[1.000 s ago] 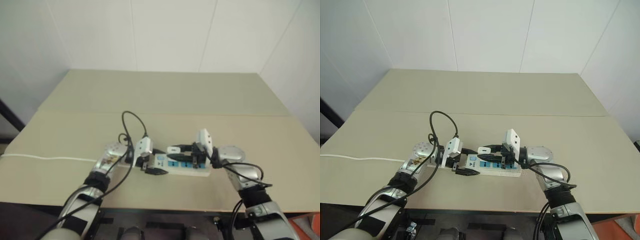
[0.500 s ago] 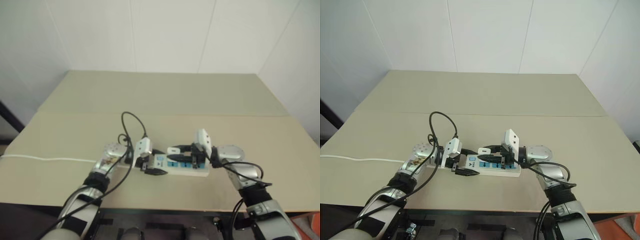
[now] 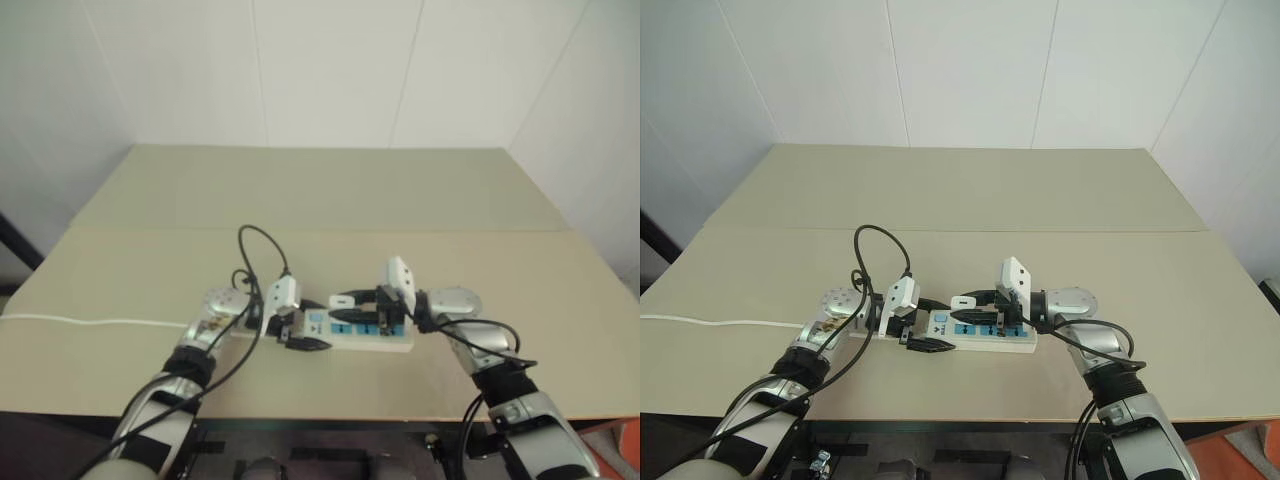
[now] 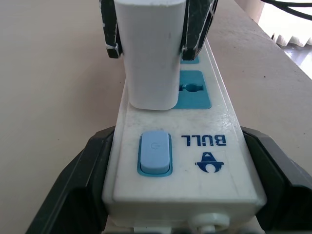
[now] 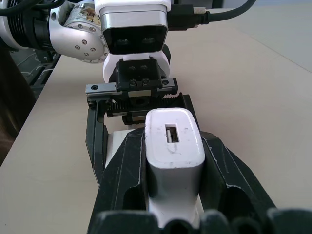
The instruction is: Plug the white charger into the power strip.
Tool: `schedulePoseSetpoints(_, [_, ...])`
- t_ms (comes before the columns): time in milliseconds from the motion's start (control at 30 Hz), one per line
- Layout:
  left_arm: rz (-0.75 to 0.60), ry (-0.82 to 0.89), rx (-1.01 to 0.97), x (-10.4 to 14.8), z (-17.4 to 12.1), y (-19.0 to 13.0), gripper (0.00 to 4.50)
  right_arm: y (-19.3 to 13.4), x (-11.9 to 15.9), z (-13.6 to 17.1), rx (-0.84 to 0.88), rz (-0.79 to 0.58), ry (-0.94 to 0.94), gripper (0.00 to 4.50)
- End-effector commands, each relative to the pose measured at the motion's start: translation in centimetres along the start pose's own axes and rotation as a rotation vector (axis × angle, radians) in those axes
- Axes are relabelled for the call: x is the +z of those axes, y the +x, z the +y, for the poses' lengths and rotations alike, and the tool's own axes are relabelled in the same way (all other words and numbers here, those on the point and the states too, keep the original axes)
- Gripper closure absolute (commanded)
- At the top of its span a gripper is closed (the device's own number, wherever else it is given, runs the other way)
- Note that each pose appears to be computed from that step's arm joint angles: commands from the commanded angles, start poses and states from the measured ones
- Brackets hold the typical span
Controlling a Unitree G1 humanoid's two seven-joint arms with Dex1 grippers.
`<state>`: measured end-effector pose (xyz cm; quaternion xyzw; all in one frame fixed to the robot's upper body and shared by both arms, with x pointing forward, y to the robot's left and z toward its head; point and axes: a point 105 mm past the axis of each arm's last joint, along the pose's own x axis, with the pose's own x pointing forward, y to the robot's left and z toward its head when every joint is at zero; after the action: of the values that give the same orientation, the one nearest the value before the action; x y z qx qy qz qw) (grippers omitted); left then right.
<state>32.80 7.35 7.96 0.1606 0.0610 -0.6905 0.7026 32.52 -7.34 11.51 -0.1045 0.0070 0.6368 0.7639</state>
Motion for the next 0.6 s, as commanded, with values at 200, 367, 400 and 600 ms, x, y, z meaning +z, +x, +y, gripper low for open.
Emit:
schedulePoseSetpoints(200, [0.065,-0.051,0.01,-1.7,-0.4,-1.5,1.2,-4.8,-7.3,0.6,-0.109,0.243,0.191,3.39])
schedulePoseSetpoints(367, [0.068,-0.05,0.006,-1.7,-0.4,-1.5,1.2,-5.5,-7.7,0.8,-0.124,0.25,0.203,3.39])
schedulePoseSetpoints(400, [0.069,-0.049,0.006,-1.7,-0.3,-1.5,1.2,-5.5,-7.8,0.9,-0.124,0.251,0.203,3.39])
schedulePoseSetpoints(600, [0.072,-0.047,0.001,-1.6,-0.3,-1.5,1.2,-4.6,-7.0,0.9,-0.097,0.23,0.183,3.39])
